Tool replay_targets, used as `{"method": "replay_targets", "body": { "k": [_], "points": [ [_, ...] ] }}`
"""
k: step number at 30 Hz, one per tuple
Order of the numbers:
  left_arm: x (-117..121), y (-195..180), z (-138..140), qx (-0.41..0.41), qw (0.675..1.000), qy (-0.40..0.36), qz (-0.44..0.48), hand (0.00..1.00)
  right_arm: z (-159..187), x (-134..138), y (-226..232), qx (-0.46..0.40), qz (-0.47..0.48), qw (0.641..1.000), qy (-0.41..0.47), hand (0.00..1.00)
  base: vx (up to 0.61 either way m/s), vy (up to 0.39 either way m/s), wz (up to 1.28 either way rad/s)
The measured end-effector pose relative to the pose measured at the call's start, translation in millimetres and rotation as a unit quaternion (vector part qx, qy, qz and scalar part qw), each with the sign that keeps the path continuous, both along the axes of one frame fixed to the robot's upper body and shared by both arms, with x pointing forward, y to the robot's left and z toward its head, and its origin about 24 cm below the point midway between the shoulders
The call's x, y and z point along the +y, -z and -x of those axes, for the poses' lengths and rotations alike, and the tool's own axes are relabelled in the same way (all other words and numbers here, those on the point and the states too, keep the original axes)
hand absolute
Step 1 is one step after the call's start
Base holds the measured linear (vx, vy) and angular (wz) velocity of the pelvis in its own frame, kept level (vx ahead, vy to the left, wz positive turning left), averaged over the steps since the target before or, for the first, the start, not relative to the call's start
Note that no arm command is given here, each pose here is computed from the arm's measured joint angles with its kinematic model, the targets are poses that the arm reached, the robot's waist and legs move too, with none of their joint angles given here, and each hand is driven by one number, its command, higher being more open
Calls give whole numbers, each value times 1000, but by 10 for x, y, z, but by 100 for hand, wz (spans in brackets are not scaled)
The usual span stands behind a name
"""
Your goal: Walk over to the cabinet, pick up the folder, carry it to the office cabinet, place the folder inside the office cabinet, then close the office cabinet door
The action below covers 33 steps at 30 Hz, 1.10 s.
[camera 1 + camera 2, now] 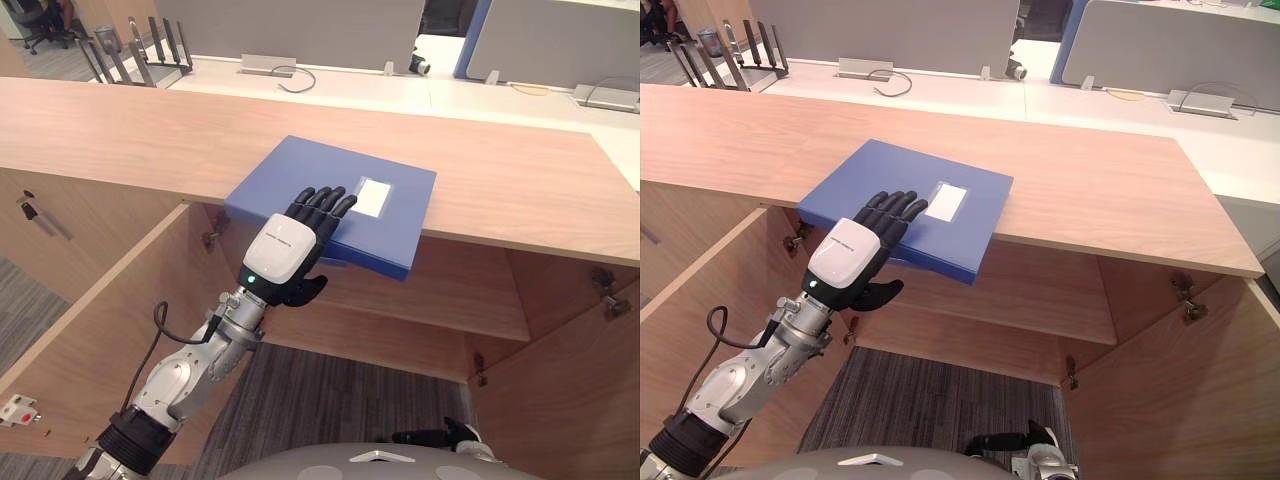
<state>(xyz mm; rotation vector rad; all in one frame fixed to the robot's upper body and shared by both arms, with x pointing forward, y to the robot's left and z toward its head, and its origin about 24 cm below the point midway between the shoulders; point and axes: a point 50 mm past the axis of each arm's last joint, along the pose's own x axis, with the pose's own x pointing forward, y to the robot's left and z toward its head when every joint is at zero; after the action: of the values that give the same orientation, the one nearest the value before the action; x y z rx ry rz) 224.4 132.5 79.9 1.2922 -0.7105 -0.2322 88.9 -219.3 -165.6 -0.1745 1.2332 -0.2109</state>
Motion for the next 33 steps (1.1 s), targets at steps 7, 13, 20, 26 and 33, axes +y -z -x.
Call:
{"method": "replay_targets", "body": {
  "k": [7, 13, 20, 26, 33],
  "points": [
    [59, -1, -151, -12, 999, -32, -15, 100, -39, -2, -11, -7, 0, 1000, 0, 100, -34, -4, -2],
    [34, -40, -314, -26, 998, -47, -21, 0, -43, 2, -11, -7, -1, 1000, 3, 100, 0, 0, 0],
    [-13, -179, -452, -70, 996, -57, -8, 0, -56, 7, -13, -8, -1, 1000, 2, 100, -1, 0, -2],
    [-96, -287, -493, -116, 992, -49, -11, 0, -60, 10, -13, -9, -1, 1000, 2, 100, -35, -2, -5],
    [-184, -261, -469, -108, 993, -44, 8, 0, -57, 13, -12, -8, -1, 1000, 3, 100, -13, 0, 0]
  ]
}}
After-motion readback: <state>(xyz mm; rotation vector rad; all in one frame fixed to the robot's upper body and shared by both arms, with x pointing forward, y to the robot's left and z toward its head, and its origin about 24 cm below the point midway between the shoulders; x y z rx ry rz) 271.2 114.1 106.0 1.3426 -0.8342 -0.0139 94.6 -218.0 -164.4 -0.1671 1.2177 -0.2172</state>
